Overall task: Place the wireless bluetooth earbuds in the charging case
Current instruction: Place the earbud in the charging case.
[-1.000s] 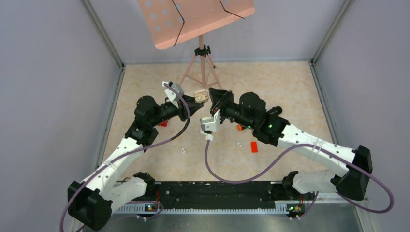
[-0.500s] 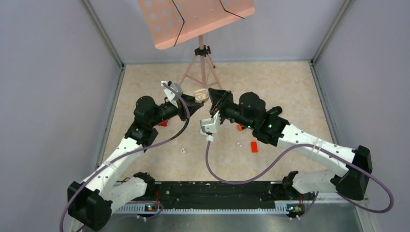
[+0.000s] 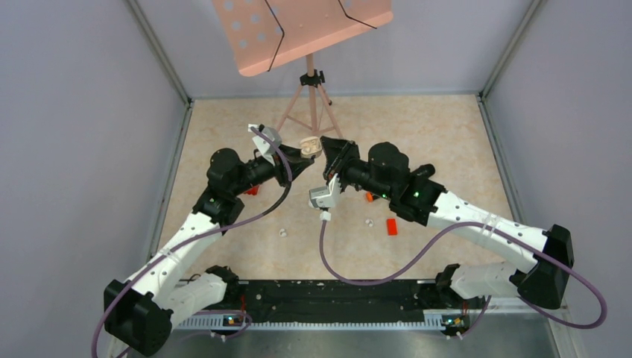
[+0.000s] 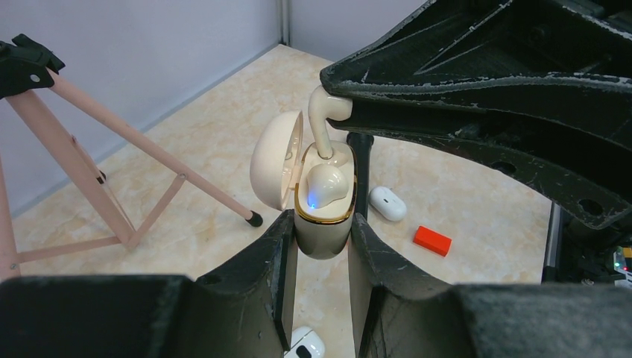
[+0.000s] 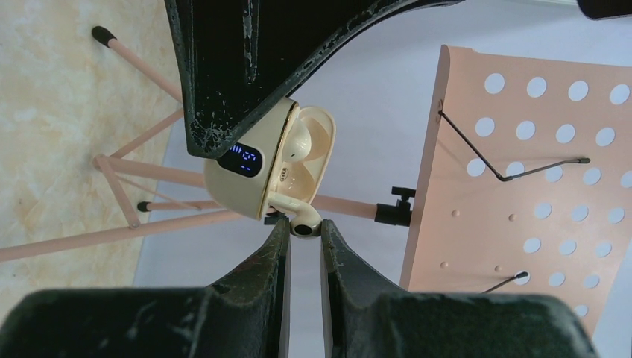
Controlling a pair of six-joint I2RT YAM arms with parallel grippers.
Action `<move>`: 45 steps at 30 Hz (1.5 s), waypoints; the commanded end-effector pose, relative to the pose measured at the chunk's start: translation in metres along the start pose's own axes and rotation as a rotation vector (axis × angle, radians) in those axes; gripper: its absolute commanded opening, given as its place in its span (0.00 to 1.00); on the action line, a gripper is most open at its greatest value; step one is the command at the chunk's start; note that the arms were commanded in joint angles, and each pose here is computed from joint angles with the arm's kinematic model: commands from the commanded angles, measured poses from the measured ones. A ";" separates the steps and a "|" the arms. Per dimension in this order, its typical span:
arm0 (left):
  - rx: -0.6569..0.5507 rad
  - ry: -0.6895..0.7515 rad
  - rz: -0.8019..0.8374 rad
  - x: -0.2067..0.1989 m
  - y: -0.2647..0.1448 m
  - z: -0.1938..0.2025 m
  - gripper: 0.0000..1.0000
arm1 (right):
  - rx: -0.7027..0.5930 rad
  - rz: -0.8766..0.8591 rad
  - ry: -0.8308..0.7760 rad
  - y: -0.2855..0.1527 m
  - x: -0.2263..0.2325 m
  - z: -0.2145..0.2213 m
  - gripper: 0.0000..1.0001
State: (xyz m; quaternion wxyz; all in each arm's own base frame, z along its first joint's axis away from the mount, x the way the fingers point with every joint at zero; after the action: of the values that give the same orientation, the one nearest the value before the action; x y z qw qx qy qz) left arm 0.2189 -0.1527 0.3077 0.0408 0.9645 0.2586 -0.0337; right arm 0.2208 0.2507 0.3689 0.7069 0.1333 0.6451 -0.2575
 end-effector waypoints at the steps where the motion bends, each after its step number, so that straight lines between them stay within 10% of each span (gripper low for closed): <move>1: -0.130 0.034 -0.044 0.000 0.001 -0.031 0.00 | -0.060 -0.003 -0.025 0.004 0.001 -0.008 0.02; 45: -0.119 0.039 -0.047 0.000 0.000 -0.025 0.00 | 0.035 0.033 -0.145 0.010 0.002 -0.001 0.00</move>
State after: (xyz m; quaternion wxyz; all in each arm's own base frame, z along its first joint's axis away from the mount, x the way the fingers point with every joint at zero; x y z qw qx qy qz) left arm 0.2215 -0.1522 0.3108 0.0541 0.9575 0.2805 -0.0401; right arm 0.2272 0.2553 0.3714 0.7488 0.1563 0.5876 -0.2639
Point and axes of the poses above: each gripper's point midway between its finger pads, its own y axis out along the fingers, its own x axis along the line the jaws close on, z = x × y, the point moved 10 cm from there along -y, back along the fingers, and after that the axes turned 3 degrees about -y, right-handed, at the moved point
